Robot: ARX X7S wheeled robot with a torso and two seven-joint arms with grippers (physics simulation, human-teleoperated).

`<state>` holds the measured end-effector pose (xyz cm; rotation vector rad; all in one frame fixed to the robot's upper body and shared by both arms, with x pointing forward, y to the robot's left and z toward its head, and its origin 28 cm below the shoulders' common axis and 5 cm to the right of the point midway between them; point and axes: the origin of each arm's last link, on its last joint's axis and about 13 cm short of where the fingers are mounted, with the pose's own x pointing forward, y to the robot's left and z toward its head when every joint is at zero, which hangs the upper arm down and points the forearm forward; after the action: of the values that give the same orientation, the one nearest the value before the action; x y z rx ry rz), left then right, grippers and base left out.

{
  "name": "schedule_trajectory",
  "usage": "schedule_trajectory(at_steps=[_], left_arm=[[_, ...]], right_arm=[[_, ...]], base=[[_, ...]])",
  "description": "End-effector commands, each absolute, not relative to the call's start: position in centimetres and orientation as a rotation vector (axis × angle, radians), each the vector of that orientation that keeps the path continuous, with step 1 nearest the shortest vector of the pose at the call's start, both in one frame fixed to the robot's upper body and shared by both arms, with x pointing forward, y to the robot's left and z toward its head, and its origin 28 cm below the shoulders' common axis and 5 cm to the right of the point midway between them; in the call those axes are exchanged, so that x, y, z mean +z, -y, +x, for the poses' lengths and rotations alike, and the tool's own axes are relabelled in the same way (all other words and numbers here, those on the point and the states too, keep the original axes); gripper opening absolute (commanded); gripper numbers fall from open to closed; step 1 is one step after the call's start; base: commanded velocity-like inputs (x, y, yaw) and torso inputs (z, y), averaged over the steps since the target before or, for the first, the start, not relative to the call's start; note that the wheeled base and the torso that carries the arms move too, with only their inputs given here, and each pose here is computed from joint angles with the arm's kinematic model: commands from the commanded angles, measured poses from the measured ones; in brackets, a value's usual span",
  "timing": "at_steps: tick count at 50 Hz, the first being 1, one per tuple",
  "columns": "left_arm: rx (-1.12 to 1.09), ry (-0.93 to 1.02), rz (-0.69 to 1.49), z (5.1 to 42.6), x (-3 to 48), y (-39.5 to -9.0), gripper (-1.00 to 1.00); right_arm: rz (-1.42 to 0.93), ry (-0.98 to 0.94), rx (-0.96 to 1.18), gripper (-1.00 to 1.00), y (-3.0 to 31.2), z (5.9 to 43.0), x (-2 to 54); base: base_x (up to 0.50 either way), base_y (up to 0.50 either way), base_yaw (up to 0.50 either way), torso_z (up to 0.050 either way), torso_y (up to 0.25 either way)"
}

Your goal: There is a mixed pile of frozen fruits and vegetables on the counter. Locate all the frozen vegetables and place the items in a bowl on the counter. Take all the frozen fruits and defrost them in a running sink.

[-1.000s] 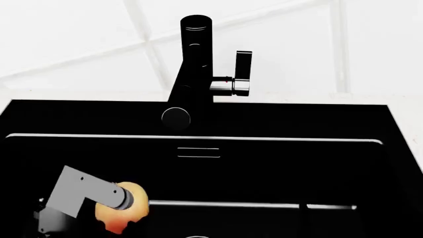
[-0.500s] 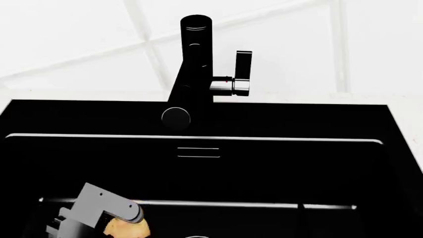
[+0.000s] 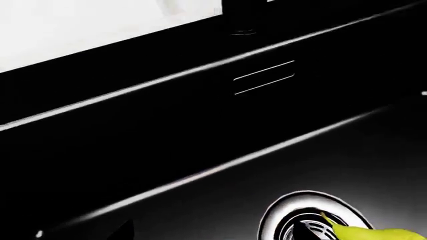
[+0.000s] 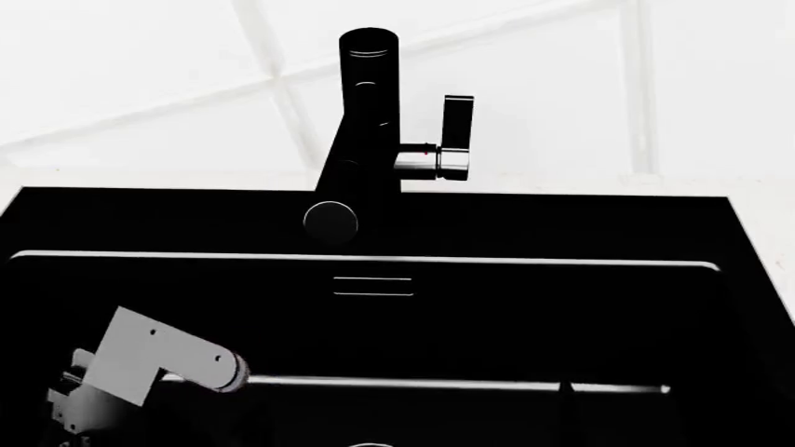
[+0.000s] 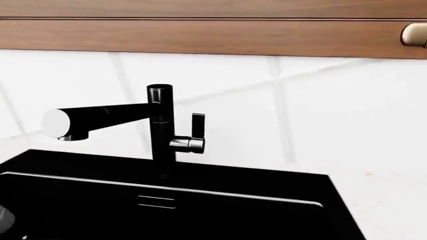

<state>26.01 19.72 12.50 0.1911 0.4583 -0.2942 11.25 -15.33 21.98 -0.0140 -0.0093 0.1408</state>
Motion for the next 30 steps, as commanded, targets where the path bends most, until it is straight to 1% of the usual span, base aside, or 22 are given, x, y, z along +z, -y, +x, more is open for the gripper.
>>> schedule_trajectory(at_steps=[1, 3, 5, 6, 12, 13, 16, 23, 30], left_arm=[[-0.294, -0.308, 0.137, 23.5, 16.0, -20.3, 1.00], [-0.291, -0.294, 0.132, 22.8, 16.2, -20.5, 1.00], [-0.291, -0.272, 0.127, 21.9, 16.5, -20.8, 1.00], [-0.282, -0.257, 0.120, 21.4, 16.7, -21.0, 1.00], [-0.253, -0.201, 0.102, 19.6, 18.1, -21.8, 1.00], [-0.260, -0.198, 0.068, 19.2, 18.5, -22.0, 1.00], [-0.243, -0.175, 0.087, 18.1, 18.9, -22.5, 1.00], [-0.202, -0.141, 0.091, 16.6, 20.0, -23.6, 1.00], [-0.178, -0.117, 0.113, 15.9, 20.9, -24.3, 1.00]], right_arm=[[-0.025, 0.050, 0.179, 1.00, 15.5, 11.6, 22.2], [-0.011, 0.046, 0.176, 1.00, 15.5, 11.6, 21.9], [0.070, 0.048, 0.170, 1.00, 15.5, 11.5, 21.9], [0.039, 0.062, 0.153, 1.00, 15.5, 11.5, 21.8], [0.052, 0.067, 0.136, 1.00, 16.1, 11.5, 21.4], [0.035, 0.057, 0.136, 1.00, 16.2, 11.5, 21.1], [0.038, 0.053, 0.117, 1.00, 16.6, 11.5, 20.5], [0.015, 0.062, 0.105, 1.00, 17.1, 11.7, 20.7], [-0.013, 0.089, 0.103, 1.00, 17.4, 11.6, 21.8]], base=[[0.00, 0.00, 0.00, 0.000, 0.000], [0.00, 0.00, 0.00, 0.000, 0.000], [0.00, 0.00, 0.00, 0.000, 0.000], [0.00, 0.00, 0.00, 0.000, 0.000], [0.00, 0.00, 0.00, 0.000, 0.000], [0.00, 0.00, 0.00, 0.000, 0.000], [0.00, 0.00, 0.00, 0.000, 0.000], [0.00, 0.00, 0.00, 0.000, 0.000], [0.00, 0.00, 0.00, 0.000, 0.000]])
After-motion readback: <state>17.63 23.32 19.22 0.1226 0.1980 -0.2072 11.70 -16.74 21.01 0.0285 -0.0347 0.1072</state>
